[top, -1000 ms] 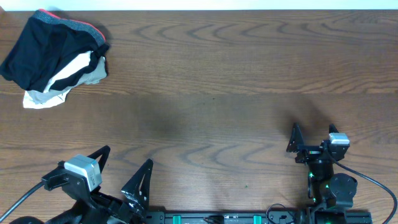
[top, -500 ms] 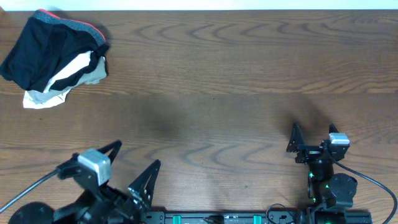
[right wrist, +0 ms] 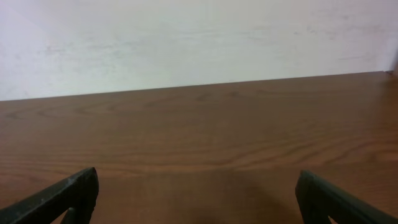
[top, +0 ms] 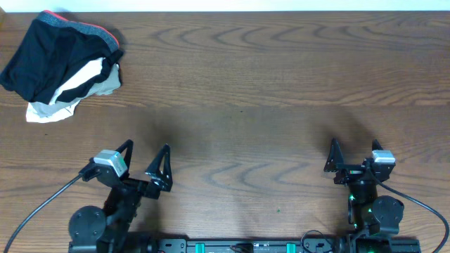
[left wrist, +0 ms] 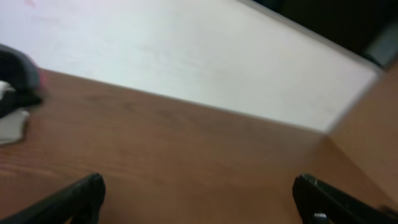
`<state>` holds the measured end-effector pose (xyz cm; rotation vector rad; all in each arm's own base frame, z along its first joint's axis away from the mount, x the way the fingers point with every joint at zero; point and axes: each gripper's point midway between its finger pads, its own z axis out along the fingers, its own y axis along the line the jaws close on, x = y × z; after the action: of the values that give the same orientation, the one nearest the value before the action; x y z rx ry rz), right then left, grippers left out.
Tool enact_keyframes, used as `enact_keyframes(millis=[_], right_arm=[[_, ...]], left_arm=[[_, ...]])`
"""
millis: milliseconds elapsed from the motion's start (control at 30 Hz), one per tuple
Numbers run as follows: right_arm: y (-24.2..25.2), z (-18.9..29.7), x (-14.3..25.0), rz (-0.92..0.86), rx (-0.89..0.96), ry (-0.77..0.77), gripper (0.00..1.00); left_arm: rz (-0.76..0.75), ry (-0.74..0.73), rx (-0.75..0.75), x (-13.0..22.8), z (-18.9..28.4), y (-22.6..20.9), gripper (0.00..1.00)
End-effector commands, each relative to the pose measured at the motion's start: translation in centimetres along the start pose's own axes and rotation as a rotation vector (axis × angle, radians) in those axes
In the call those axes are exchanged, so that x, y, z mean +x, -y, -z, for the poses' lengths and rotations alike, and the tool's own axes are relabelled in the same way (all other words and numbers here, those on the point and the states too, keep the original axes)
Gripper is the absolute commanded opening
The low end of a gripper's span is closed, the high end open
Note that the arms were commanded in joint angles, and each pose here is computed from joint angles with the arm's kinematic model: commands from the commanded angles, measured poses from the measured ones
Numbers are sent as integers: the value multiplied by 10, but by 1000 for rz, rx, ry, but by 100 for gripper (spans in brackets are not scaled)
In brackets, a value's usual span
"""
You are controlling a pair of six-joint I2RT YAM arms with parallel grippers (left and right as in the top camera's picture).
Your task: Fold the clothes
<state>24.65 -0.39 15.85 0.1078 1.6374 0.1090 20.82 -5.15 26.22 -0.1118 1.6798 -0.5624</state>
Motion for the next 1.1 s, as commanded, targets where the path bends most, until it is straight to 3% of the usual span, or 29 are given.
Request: enact_keyframes(millis=[0, 333, 800, 1067], right_arm=[[1, 0, 0, 7, 7, 1, 99], [1, 0, 0, 7, 7, 1, 99], [1, 0, 0, 7, 7, 1, 99], [1, 0, 0, 7, 7, 1, 99]], left_arm=[[103, 86, -139, 3, -2, -33, 98], [106, 154, -179, 37, -20, -66, 98], [106, 184, -420, 67, -20, -124, 98], [-72, 105, -439, 76, -20, -127, 98]])
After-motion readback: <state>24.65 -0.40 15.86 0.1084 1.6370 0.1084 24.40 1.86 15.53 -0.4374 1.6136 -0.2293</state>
